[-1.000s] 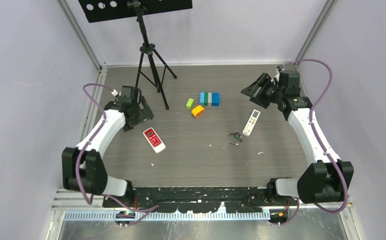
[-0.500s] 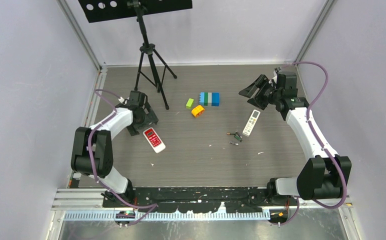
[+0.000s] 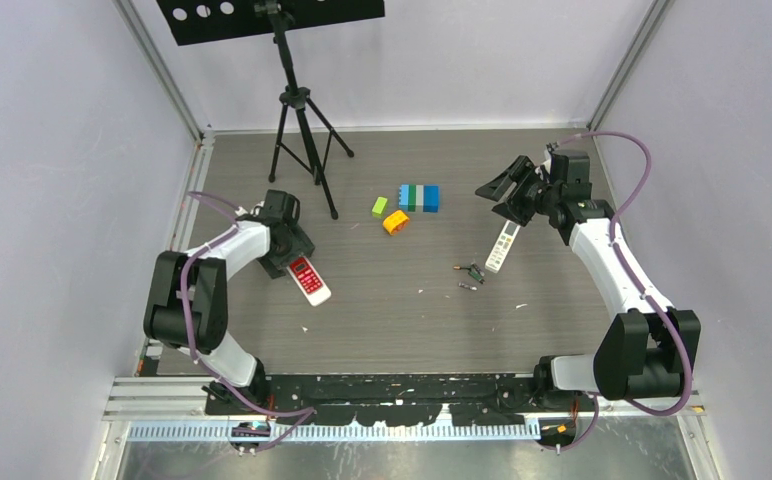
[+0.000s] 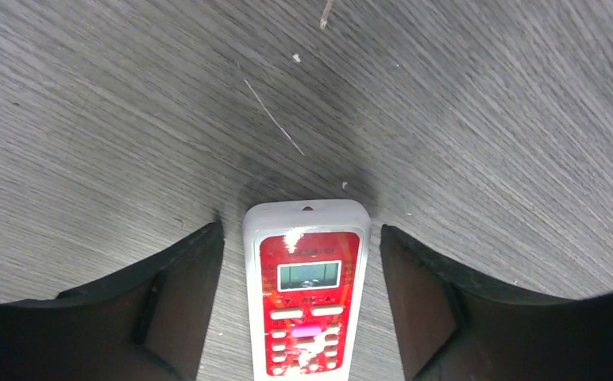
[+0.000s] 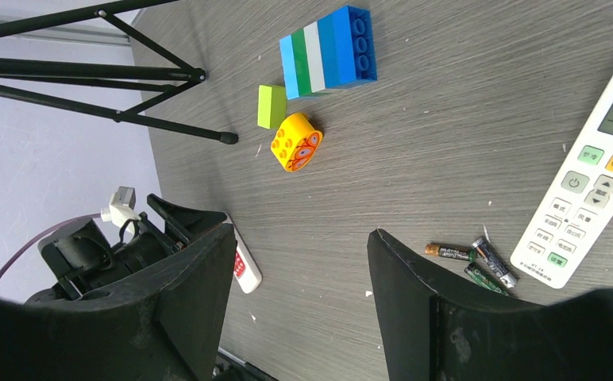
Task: Load the batteries into the remote control
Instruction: Pick up the remote control from the center of the board, then adjust the remote control, then remove the battery cover from the remote control.
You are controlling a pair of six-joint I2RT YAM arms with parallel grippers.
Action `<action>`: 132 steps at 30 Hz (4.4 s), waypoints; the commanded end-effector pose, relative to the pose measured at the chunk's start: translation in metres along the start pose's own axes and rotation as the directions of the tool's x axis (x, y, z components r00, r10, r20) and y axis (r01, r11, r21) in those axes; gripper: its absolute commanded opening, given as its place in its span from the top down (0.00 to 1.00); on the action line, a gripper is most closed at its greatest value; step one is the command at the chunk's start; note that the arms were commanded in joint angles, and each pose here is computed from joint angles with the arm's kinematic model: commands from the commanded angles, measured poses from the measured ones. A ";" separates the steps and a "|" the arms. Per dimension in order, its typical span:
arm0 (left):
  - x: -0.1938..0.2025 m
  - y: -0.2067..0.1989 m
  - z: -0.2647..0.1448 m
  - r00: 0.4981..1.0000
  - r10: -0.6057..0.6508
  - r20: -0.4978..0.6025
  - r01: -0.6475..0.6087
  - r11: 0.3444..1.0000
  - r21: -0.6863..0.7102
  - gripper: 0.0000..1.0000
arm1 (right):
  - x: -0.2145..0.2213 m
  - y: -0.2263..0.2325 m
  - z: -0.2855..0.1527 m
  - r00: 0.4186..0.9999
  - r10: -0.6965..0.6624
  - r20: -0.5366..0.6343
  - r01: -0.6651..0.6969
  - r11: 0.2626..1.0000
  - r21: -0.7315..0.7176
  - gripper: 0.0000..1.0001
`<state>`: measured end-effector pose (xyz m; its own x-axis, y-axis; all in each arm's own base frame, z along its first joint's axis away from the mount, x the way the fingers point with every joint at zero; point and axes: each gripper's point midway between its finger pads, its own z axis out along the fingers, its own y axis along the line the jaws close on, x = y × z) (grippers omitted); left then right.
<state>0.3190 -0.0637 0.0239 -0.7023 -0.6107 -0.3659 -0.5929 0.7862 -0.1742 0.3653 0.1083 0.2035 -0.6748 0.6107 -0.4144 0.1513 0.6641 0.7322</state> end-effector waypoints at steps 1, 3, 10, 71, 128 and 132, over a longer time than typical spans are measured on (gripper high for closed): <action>0.020 -0.004 0.009 0.999 0.031 0.009 -0.031 0.999 -0.021 0.30 | -0.006 0.018 -0.006 1.000 -0.010 0.029 0.012 0.998 -0.064 0.33; 0.025 -0.003 0.010 0.999 0.052 0.002 -0.052 0.998 -0.045 0.29 | -0.004 0.015 -0.005 1.000 -0.003 0.025 0.005 0.998 -0.061 0.33; 0.033 0.011 0.009 0.997 0.075 0.000 -0.075 0.987 -0.145 0.25 | 0.003 0.013 -0.006 1.000 0.005 0.020 -0.004 0.998 -0.060 0.33; 0.015 -0.149 -0.284 0.956 0.198 0.215 -0.274 0.346 0.898 0.11 | 0.196 0.182 0.004 0.757 -0.644 0.110 0.595 0.609 -0.524 0.68; -0.021 -0.143 -0.346 0.999 -0.013 0.051 -0.050 0.060 0.997 1.00 | 0.188 0.256 -0.069 0.983 0.017 -0.181 -0.163 0.527 -0.834 0.60; -0.019 -0.145 -0.339 1.000 0.004 0.026 -0.026 0.069 0.997 1.00 | 0.195 0.251 -0.071 0.987 -0.015 -0.162 -0.133 0.502 -0.855 0.75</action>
<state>0.2837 -0.1982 0.3515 -0.7090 -0.5921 -0.3829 0.3308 0.2004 -0.9222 0.2356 0.3654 0.3223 -0.8013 0.5301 -0.2775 -0.3460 -0.0322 0.9377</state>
